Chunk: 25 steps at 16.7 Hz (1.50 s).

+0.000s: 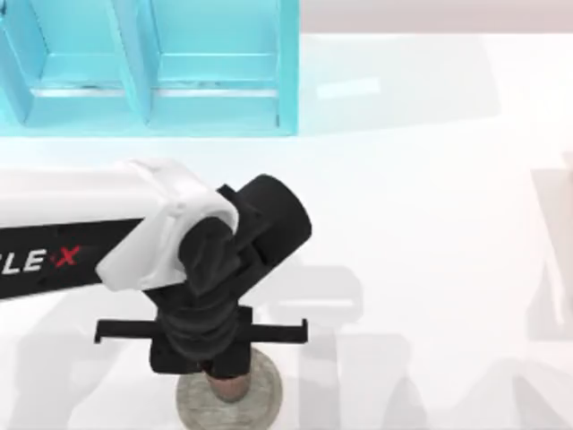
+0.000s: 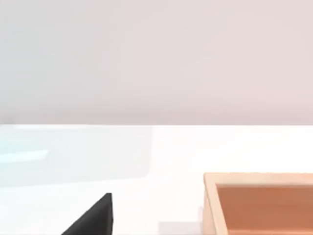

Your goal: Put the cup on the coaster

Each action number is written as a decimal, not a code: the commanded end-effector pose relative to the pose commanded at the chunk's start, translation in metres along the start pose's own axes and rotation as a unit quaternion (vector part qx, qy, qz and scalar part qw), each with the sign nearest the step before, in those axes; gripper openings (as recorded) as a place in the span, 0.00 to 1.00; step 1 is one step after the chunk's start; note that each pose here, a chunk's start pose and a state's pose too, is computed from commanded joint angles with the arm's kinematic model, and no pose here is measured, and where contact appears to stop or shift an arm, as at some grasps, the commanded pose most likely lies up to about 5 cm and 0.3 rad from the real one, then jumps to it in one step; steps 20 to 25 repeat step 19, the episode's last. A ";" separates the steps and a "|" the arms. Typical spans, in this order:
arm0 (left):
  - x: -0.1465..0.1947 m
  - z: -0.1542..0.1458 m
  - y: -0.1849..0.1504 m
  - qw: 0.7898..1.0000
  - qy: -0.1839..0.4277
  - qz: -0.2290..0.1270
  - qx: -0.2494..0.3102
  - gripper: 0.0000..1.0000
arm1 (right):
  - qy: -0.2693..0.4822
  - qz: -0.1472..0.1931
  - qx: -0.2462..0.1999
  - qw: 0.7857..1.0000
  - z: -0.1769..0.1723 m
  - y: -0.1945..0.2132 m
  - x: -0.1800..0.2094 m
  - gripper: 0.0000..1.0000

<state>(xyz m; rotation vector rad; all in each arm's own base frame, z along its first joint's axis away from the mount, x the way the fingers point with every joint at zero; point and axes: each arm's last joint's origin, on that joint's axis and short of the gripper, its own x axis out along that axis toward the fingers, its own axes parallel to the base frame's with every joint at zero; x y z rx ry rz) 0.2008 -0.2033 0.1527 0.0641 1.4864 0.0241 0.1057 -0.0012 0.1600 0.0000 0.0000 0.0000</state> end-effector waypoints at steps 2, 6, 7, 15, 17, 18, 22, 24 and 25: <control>0.000 0.000 0.000 1.000 0.000 0.000 0.000 0.15 | 0.000 0.000 0.000 1.000 0.000 0.000 0.000 1.00; 0.000 0.000 0.000 1.000 0.000 0.000 0.000 0.45 | 0.000 0.000 0.000 1.000 0.000 0.000 0.000 1.00; 0.000 0.000 0.000 1.000 0.000 0.000 0.000 0.53 | 0.000 0.000 0.000 1.000 0.000 0.000 0.000 1.00; 0.000 0.000 0.000 1.000 0.000 0.000 0.000 1.00 | 0.000 0.000 0.000 1.000 0.000 0.000 0.000 1.00; 0.000 0.000 0.000 1.000 0.000 0.000 0.000 1.00 | 0.000 0.000 0.000 1.000 0.000 0.000 0.000 1.00; 0.000 0.000 0.000 1.000 0.000 0.000 0.000 1.00 | 0.000 0.000 0.000 1.000 0.000 0.000 0.000 1.00; 0.000 0.000 0.000 1.000 0.000 0.000 0.000 1.00 | 0.000 0.000 0.000 1.000 0.000 0.000 0.000 1.00; 0.000 0.000 0.000 1.000 0.000 0.000 0.000 1.00 | 0.000 0.000 0.000 1.000 0.000 0.000 0.000 1.00; 0.000 0.000 0.000 1.000 0.000 0.000 0.000 1.00 | 0.000 0.000 0.000 1.000 0.000 0.000 0.000 1.00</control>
